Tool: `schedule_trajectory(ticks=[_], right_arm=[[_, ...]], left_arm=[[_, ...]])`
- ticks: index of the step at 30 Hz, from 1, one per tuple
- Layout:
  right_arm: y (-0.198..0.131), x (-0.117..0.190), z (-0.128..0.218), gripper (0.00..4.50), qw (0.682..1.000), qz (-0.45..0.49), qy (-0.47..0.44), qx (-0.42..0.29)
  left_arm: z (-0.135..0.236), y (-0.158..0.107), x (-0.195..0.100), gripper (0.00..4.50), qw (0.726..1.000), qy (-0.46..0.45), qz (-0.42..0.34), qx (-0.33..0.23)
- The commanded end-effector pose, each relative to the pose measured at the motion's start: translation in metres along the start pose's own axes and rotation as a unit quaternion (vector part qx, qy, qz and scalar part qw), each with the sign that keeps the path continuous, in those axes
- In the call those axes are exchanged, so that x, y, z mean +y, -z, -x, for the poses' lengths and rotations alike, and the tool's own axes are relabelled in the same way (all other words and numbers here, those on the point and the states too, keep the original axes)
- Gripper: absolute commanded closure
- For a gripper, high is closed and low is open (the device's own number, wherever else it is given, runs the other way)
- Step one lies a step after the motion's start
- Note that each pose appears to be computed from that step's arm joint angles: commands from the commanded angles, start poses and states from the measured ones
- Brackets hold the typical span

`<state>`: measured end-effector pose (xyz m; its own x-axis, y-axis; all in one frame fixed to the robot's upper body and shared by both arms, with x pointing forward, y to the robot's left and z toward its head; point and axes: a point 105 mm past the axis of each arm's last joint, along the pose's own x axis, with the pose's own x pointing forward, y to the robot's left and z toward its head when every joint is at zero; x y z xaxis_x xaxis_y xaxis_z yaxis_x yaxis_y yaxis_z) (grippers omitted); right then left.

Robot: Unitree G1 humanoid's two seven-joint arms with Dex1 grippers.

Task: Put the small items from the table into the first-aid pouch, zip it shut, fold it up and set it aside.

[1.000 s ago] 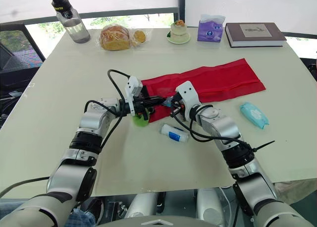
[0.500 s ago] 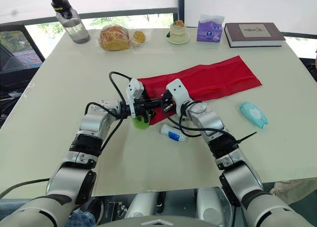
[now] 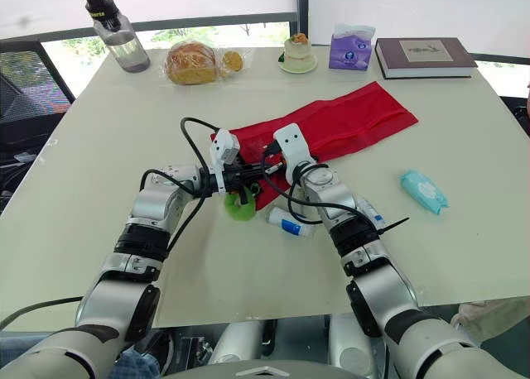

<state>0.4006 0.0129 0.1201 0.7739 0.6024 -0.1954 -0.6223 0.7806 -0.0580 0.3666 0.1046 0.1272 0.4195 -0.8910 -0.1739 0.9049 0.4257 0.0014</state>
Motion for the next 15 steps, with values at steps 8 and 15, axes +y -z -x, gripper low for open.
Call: schedule_trajectory(ticks=[8, 15], right_arm=[[-0.042, -0.004, 0.065, 4.39, 0.992, 0.080, -0.045, -0.087], [-0.043, -0.005, 0.113, 4.39, 0.986, 0.091, -0.057, -0.125]], left_arm=[[0.022, -0.001, 0.002, 4.50, 0.999, 0.001, -0.031, 0.022], [0.043, 0.005, 0.011, 4.50, 0.996, -0.005, -0.063, 0.064]])
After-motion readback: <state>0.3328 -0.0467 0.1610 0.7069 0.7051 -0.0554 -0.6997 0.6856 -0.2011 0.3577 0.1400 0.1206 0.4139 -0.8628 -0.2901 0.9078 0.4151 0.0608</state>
